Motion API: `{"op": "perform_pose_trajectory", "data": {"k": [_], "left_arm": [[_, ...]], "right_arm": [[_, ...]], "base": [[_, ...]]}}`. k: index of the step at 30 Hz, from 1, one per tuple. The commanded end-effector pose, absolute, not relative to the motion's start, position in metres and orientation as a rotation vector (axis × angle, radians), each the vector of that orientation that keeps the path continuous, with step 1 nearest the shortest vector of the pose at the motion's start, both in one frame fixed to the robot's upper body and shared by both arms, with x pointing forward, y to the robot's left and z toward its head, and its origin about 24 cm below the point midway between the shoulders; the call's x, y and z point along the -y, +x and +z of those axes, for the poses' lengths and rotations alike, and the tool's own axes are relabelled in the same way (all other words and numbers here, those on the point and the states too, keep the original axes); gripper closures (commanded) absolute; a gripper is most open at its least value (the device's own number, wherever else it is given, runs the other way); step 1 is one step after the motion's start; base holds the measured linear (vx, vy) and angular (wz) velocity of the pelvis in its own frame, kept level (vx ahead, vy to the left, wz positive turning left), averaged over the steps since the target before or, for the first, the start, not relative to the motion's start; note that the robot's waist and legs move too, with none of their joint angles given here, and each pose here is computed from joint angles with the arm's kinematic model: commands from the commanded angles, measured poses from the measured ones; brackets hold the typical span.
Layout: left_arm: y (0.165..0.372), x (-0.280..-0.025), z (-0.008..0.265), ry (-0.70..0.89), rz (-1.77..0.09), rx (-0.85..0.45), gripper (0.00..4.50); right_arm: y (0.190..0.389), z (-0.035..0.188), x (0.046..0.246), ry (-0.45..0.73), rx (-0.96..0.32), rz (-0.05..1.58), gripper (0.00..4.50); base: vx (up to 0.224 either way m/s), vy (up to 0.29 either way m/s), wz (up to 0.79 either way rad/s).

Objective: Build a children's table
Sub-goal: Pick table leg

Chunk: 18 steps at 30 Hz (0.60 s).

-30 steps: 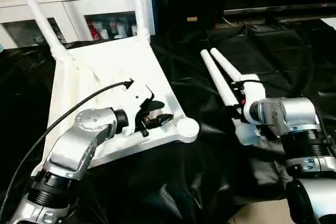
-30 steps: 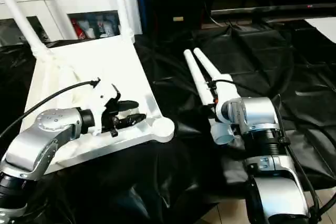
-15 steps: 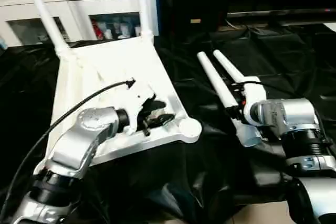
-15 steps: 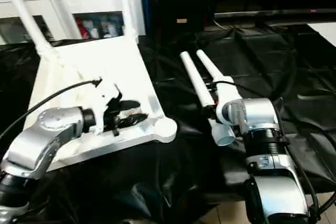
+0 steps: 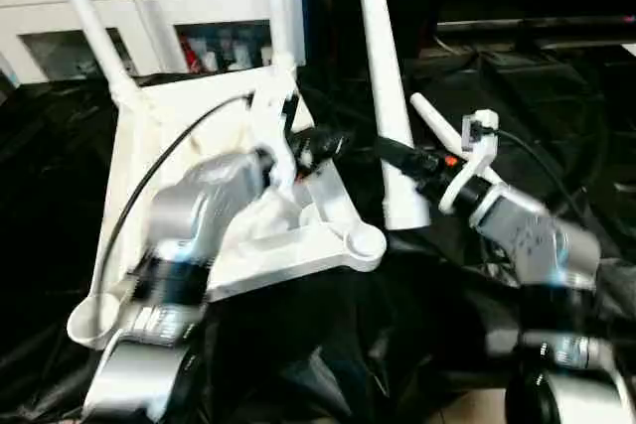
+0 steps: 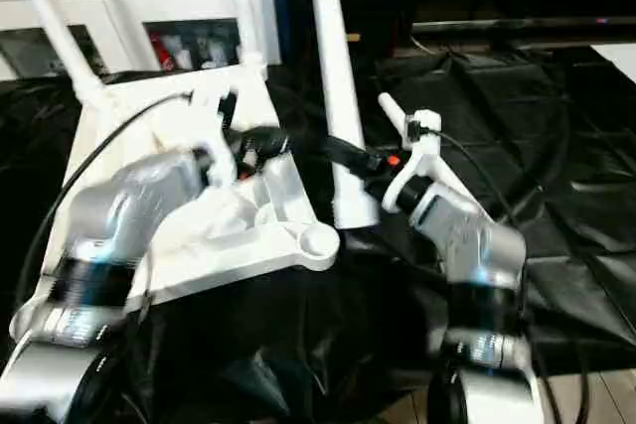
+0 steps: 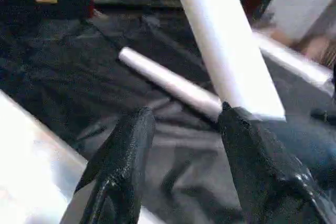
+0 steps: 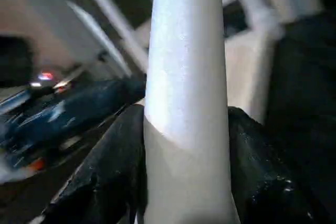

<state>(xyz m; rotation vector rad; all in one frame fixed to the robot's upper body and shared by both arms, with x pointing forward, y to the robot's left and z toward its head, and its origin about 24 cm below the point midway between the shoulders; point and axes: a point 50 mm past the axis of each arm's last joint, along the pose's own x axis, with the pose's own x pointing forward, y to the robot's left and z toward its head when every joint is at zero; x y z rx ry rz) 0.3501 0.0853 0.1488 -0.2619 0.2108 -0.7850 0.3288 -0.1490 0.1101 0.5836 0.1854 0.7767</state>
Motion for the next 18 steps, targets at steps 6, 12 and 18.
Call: {"op": "perform_pose_trajectory", "data": {"k": [6,12,18], "left_arm": [[0.353,-0.074,0.158,-0.395,-0.836,-0.207,2.09],[0.346,-0.069,0.167,-0.540,-0.930,-0.201,1.81],[0.347,-0.073,0.167,-0.585,-0.924,-0.199,1.19]], "right_arm": [[0.320,0.122,0.143,0.559,-0.113,0.896,2.65],[0.318,0.124,0.142,0.537,-0.106,0.920,2.66],[0.319,0.128,0.141,0.526,-0.089,0.932,2.66]], "base": [[0.000,0.000,0.00],[0.000,0.000,0.00],[0.000,0.000,0.00]]}}
